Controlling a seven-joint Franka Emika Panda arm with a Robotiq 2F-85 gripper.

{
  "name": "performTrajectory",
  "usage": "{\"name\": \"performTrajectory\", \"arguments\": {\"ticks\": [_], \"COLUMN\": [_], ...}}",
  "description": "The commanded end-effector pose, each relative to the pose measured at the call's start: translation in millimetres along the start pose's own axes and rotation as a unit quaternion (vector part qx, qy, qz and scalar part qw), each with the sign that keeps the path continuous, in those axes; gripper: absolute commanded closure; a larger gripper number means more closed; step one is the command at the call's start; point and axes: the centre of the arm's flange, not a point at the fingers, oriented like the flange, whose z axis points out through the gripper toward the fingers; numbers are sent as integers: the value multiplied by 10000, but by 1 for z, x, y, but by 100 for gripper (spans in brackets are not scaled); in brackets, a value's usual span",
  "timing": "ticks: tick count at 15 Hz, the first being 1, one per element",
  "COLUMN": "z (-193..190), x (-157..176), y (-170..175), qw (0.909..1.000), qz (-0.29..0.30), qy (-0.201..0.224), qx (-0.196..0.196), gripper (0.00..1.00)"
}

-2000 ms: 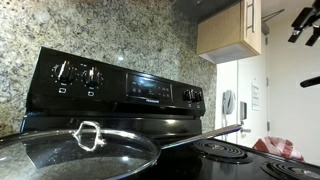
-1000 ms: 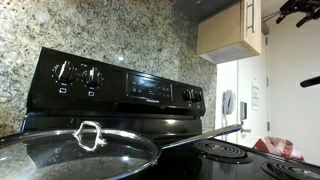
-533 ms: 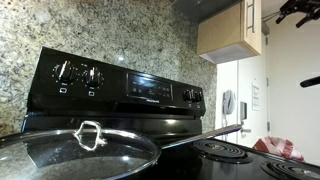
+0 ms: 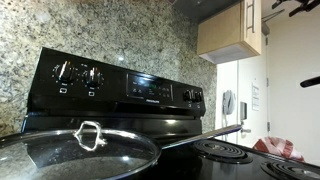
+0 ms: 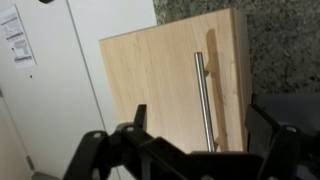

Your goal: Open door of the kitchen unit

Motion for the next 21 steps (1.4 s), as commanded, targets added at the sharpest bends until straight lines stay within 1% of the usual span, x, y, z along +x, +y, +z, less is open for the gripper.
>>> {"name": "performTrajectory", "arguments": {"ticks": [1,4,7,10,15,21], "z": [15,31,48,63,86,112], "x": [8,11,14,18,27,31], "y": [-4,-4,-10,-20,-29,-19], "qw": [9979,9960,9955,9955,9965,9968], "qz": [123,226,181,-18,46,60], "qy": [629,842,888,923,819,714], "qx": [35,-188,-271,-235,-142,-362], "gripper": [0,0,0,0,0,0]}}
